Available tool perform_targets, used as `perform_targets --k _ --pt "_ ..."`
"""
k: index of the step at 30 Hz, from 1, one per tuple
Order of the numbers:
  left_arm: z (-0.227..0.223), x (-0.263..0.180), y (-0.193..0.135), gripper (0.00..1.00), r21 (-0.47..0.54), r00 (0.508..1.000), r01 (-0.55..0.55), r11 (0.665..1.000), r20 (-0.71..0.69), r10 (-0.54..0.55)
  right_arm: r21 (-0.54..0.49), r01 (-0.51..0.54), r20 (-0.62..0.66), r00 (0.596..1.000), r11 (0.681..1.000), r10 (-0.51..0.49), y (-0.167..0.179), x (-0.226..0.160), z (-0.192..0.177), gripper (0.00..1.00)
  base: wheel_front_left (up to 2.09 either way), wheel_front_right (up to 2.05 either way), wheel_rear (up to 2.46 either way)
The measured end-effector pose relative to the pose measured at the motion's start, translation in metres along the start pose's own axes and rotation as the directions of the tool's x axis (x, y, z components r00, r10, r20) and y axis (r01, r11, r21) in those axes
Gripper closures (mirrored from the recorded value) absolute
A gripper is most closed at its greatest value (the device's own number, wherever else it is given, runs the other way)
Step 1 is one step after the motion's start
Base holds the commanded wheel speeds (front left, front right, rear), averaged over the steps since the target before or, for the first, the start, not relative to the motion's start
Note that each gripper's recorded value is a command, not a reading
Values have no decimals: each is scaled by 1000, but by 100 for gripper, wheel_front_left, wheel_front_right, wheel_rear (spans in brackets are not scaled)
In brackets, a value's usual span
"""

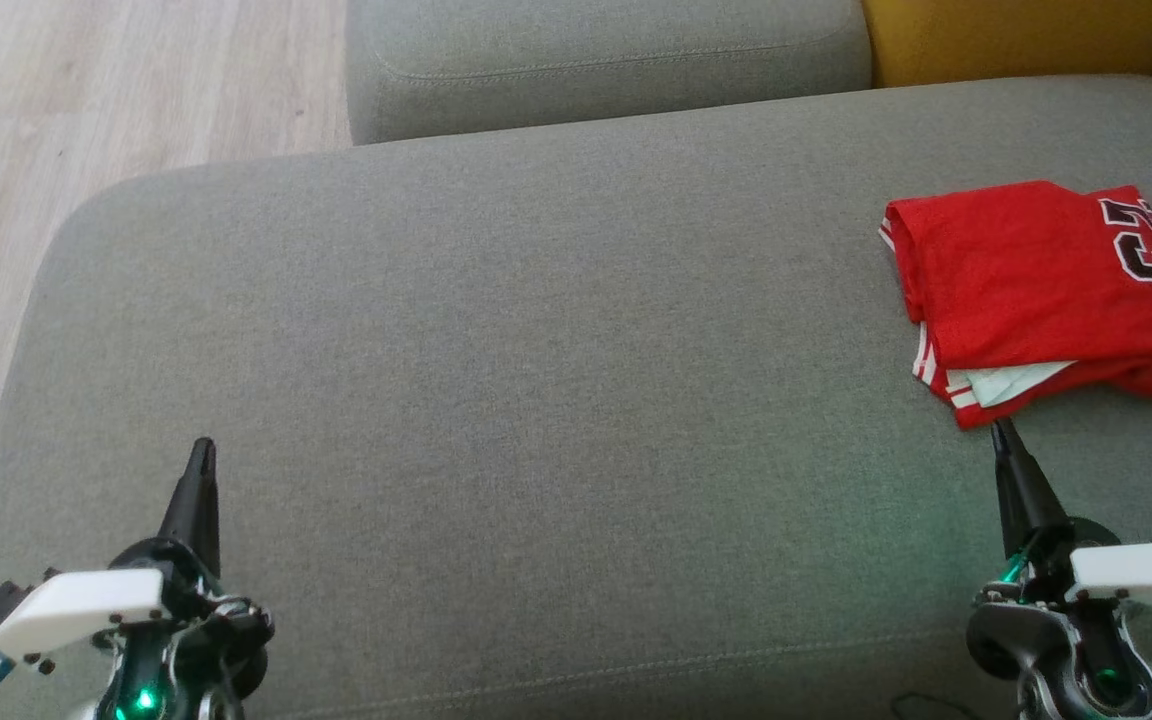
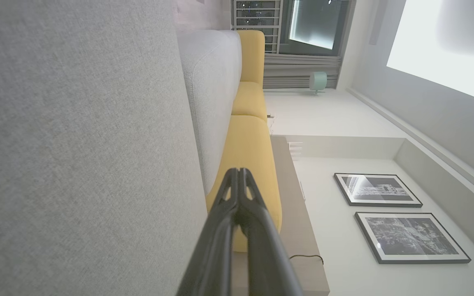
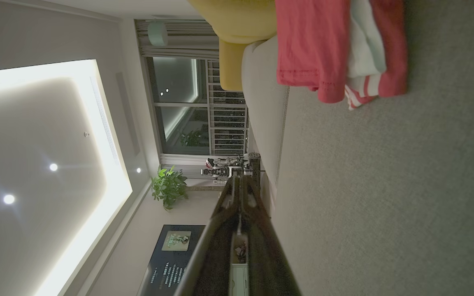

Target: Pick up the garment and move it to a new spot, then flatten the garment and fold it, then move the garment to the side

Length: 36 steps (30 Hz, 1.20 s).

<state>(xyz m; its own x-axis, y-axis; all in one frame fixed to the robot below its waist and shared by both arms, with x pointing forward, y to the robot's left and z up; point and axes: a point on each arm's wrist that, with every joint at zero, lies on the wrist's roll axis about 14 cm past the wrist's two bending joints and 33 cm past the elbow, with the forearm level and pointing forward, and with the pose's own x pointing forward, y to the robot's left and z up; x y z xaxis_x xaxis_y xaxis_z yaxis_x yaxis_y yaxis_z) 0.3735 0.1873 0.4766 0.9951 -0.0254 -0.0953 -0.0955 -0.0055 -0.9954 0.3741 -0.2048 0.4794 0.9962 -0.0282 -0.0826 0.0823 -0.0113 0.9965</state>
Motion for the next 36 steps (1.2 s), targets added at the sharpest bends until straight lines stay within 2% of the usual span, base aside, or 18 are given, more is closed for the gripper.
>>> perform_targets --k 36 --pt "0 0 0 100 -8 1000 1 1000 -1 -1 1 2 4 1000 1000 -2 -1 0 3 100 0 0 0"
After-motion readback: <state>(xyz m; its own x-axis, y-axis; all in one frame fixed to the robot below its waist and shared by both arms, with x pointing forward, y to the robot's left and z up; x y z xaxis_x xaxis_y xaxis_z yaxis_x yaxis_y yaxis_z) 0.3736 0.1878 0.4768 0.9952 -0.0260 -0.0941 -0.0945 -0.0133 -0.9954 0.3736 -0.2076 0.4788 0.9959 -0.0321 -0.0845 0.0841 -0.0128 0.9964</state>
